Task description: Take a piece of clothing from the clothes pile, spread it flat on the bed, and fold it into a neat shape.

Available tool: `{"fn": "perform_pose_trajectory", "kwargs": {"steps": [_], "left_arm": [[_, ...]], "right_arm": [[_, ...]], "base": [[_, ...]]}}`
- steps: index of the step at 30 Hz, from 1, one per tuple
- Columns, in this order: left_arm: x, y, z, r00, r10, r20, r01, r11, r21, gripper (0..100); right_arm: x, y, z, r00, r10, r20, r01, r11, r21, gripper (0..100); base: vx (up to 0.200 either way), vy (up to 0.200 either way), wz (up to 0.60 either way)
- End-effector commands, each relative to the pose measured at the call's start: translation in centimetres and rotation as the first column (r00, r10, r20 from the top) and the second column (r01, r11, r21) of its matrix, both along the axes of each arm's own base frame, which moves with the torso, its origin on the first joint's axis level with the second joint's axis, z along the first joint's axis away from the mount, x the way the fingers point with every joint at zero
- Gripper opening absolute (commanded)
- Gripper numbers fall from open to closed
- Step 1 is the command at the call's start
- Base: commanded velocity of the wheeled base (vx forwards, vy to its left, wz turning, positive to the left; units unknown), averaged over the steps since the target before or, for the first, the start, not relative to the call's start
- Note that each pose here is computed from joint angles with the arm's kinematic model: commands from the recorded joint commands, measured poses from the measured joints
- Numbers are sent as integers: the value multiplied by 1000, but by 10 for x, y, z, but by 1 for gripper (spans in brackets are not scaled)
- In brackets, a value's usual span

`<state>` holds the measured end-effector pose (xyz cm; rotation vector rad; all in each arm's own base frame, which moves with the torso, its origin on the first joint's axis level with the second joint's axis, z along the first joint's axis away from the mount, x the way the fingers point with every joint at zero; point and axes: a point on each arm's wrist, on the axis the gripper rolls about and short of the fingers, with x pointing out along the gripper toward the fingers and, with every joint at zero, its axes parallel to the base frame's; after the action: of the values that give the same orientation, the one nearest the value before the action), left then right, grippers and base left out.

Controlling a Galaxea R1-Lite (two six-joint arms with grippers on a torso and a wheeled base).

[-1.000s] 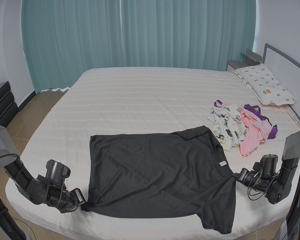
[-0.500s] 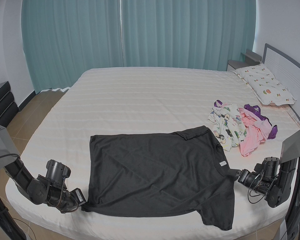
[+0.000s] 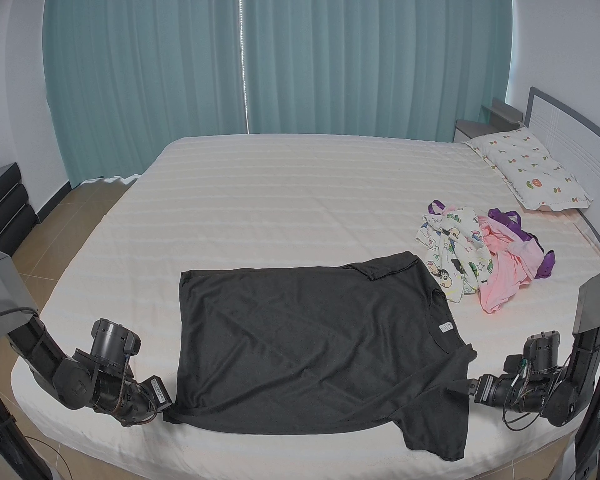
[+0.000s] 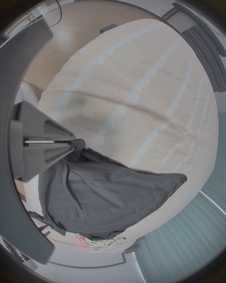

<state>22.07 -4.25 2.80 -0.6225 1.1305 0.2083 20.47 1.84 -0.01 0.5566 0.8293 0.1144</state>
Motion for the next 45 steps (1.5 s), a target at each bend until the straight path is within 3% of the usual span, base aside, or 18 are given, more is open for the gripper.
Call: {"fn": "perform_pose_trajectory", "kwargs": {"steps": [1,5,16,17,22,26,27,33,38,45], "left_arm": [[-2,0,5,1000,-7,17,7,1000,-16,0],[-4,0,6,1000,-11,14,11,1000,-24,0],[-5,0,6,1000,-12,10,13,1000,-22,0],[-5,0,6,1000,-12,10,13,1000,-22,0],[-5,0,6,1000,-15,9,15,1000,-21,0],[-6,0,5,1000,-21,6,21,1000,-17,0],[-7,1,5,1000,-27,4,27,1000,-14,0],[-20,3,3,994,-103,-22,104,994,28,0],[-34,6,13,982,-164,-98,171,984,60,0],[-50,9,17,940,-258,-222,283,955,87,0]], "right_arm": [[-16,5,10,998,61,-35,-61,998,-23,100],[-29,7,8,983,130,-126,-139,988,-61,100],[-39,19,0,951,199,-236,-218,974,-59,100],[-40,19,-1,947,204,-249,-225,973,-59,0],[-47,22,-5,921,232,-312,-267,961,-75,0],[-56,19,-7,887,273,-372,-332,938,-102,0],[-59,16,-7,872,296,-390,-366,923,-117,0],[-70,8,-4,841,286,-459,-413,887,-205,0],[-77,3,-2,815,294,-499,-459,854,-245,0],[-81,2,-3,794,298,-530,-483,838,-252,0]], "base": [[0,0,0],[0,0,0],[0,0,0],[0,0,0],[0,0,0],[0,0,0],[0,0,0],[0,0,0],[0,0,0],[0,0,0]]}}
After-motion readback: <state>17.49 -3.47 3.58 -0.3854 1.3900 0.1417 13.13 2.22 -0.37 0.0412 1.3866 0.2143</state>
